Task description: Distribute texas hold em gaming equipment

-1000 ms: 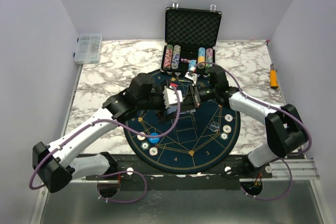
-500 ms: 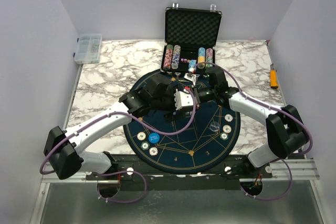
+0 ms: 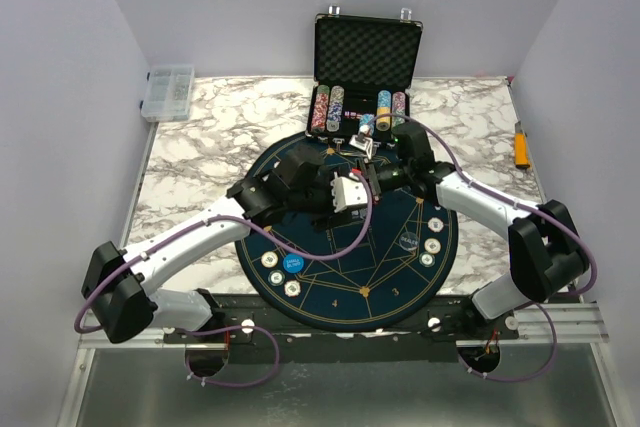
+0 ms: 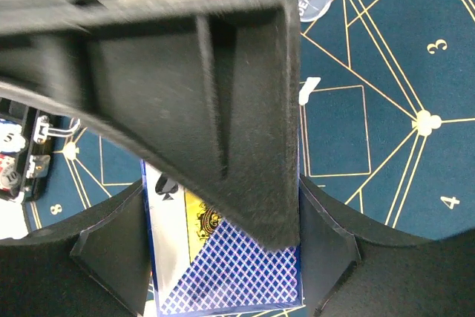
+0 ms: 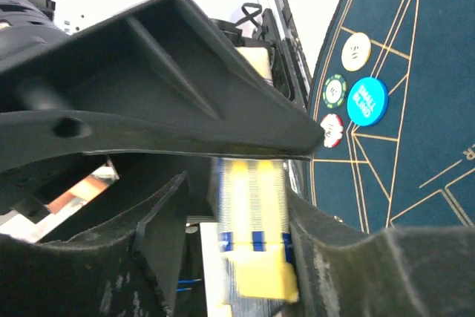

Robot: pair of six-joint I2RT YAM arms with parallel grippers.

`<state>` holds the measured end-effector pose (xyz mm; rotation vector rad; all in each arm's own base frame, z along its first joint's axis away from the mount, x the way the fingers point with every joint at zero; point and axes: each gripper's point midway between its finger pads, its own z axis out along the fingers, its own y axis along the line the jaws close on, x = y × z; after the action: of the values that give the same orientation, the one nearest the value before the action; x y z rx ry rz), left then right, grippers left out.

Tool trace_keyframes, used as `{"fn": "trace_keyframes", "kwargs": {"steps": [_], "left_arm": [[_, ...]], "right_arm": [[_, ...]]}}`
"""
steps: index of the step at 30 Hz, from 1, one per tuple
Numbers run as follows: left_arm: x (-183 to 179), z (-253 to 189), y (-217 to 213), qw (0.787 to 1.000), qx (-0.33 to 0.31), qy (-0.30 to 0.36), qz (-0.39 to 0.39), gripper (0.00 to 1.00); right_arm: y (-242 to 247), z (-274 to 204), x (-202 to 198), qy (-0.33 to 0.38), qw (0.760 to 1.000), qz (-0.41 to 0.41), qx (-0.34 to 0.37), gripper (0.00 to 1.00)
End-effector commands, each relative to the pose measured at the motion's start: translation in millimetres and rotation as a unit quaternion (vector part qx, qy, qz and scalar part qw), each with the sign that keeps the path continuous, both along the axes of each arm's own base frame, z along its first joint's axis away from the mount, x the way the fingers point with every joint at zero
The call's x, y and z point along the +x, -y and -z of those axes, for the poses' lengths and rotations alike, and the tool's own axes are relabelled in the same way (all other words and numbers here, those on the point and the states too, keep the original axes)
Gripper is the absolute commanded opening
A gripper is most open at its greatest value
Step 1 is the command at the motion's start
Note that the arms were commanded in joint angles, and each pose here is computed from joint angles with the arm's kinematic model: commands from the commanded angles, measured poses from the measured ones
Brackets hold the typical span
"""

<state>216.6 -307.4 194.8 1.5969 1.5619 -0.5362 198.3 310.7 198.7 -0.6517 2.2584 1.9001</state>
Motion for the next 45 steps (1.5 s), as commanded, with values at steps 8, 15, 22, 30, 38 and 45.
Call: {"fn": "trace_keyframes", "kwargs": {"steps": [8,15,22,30,38,45], "left_arm": [[-5.0,-11.4,-10.6,0.997,-0.062,-0.006,-0.040,0.00],[-2.1,-13.0,-21.5,0.995,-0.074,-0.022,-0.057,0.00],[-7.2,-18.7,-28.7,0.996,-0.078,0.000,-0.036,0.00],[-11.2,-23.0,-35.6,0.996,-0.083,0.004,-0.034,0.00],[-11.3,-20.3,-39.7,0.996,-0.084,-0.004,-0.038,0.00],[-12.2,-19.5,-43.6,0.996,-0.085,-0.001,-0.039,0.00]], "right_arm": [[4.2,-14.3,14.2,0.038,0.999,0.007,-0.008,0.76],[14.9,-9.5,12.8,0.056,0.998,0.007,-0.021,0.74],[12.6,-11.9,15.2,0.062,0.998,0.004,-0.010,0.71],[2.5,-17.5,29.0,0.044,0.999,0.000,0.006,0.57],[8.2,-16.0,23.7,0.049,0.999,0.002,-0.008,0.48],[14.0,-15.5,27.0,0.051,0.998,0.012,-0.019,0.43]]}}
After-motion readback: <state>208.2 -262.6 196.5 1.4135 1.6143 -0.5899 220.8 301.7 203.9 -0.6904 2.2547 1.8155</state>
